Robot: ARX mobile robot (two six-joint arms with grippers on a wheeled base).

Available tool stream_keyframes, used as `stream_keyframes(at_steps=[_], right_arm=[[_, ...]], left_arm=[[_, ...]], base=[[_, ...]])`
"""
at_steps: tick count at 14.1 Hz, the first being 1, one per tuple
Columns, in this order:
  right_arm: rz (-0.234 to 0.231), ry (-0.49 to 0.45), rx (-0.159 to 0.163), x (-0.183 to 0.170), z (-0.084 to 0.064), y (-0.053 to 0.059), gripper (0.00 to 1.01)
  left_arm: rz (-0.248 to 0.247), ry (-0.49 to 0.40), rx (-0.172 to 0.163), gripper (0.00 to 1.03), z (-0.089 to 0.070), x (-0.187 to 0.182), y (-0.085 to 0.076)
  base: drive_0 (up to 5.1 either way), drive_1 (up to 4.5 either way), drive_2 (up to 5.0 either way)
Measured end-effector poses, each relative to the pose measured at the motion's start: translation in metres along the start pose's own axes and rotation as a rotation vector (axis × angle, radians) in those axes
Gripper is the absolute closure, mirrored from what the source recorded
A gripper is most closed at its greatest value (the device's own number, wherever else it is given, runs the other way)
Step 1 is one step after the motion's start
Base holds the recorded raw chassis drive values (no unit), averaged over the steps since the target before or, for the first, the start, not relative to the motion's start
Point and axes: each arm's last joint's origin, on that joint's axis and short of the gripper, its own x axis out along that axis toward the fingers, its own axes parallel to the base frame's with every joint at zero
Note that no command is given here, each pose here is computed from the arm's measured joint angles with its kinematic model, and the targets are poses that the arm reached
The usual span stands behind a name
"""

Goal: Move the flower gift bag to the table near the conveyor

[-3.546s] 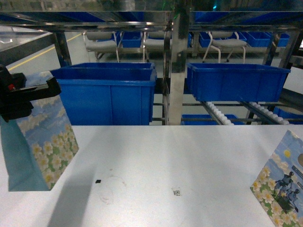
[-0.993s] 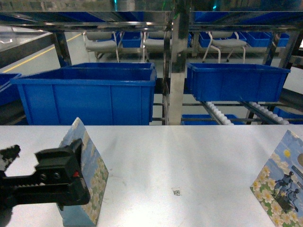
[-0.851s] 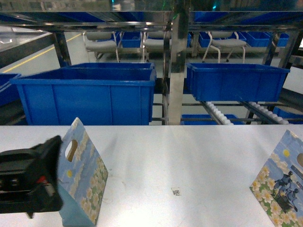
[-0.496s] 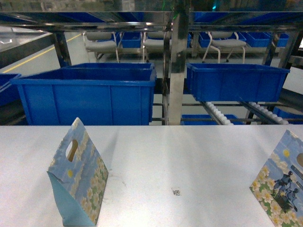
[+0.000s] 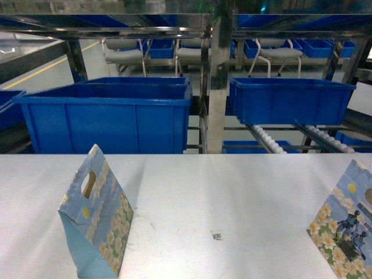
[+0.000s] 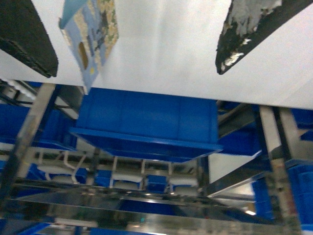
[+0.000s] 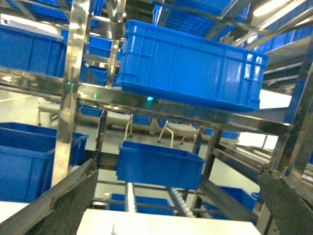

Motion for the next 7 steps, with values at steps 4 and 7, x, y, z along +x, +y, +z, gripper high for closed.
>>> stream_keyframes(at_steps=[4,7], right_arm=[[0.08,0.276,0.119,-0.006,-0.03,-0.007,0.49],[0.09,0.276,0.152,-0.006,-0.031,-0.012,0.82]], left_arm=[[-0.099,-0.027,0.061,0.55,0.001,0.0,0.003],[-0.096,-0.028,0.062,0.85,0.001,0.0,0.003]], base=[[0.0,0.0,0.0],[0.0,0.0,0.0]])
